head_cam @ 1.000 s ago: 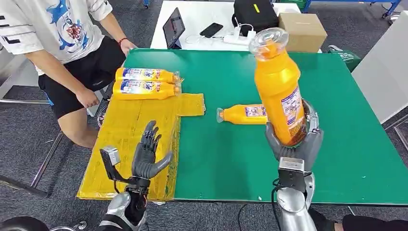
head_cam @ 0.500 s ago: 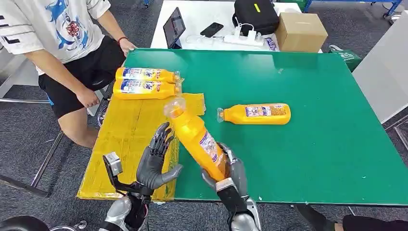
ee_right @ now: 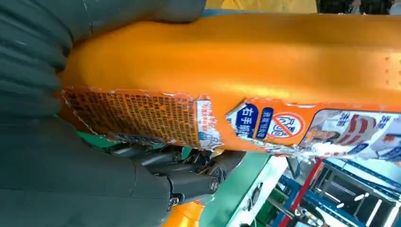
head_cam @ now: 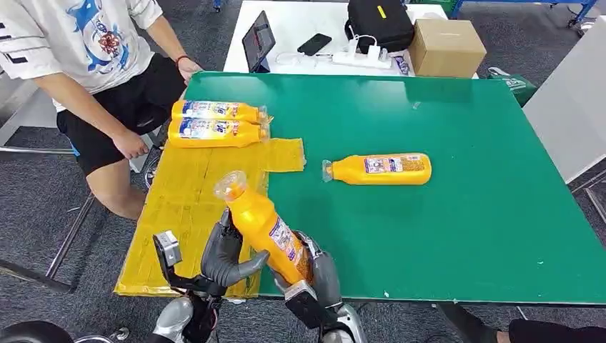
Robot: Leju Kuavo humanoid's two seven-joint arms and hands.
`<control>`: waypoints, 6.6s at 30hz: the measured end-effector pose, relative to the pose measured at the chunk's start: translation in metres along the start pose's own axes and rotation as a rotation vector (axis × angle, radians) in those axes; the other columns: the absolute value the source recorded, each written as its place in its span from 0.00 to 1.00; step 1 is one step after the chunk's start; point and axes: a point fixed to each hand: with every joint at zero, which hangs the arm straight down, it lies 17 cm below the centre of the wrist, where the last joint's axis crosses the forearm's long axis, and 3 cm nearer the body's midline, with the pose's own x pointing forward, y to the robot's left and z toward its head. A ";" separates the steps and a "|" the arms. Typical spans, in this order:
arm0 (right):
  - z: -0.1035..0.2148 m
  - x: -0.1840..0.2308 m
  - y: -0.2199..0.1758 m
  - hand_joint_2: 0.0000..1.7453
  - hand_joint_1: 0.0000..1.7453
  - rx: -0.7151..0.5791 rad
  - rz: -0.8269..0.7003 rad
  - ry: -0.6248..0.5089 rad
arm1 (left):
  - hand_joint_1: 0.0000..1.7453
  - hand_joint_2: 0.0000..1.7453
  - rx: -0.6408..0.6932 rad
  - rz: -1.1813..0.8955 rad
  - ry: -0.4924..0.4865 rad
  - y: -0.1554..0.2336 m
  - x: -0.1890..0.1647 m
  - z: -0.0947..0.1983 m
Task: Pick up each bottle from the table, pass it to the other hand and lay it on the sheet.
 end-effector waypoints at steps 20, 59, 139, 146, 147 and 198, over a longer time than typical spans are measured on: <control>0.003 -0.001 0.031 1.00 0.97 0.097 0.175 -0.061 | 0.16 1.00 0.026 0.098 0.120 0.008 -0.031 0.011; 0.005 -0.014 0.049 0.00 0.00 0.179 0.055 0.019 | 1.00 1.00 -0.064 -0.246 0.010 -0.014 -0.010 0.010; -0.042 0.148 -0.215 1.00 0.00 -0.628 -0.195 -0.353 | 0.03 1.00 -0.142 -1.726 0.278 0.211 -0.043 -0.018; -0.046 0.148 -0.205 1.00 0.00 -0.578 -0.240 -0.355 | 0.00 0.00 -0.172 -1.564 0.292 0.196 -0.052 -0.012; -0.047 0.147 -0.203 1.00 0.00 -0.571 -0.246 -0.353 | 0.00 0.00 -0.176 -1.539 0.292 0.193 -0.053 -0.011; -0.023 -0.068 -0.135 1.00 0.00 0.134 0.406 0.227 | 0.00 1.00 0.740 -1.057 -0.448 0.183 0.166 0.018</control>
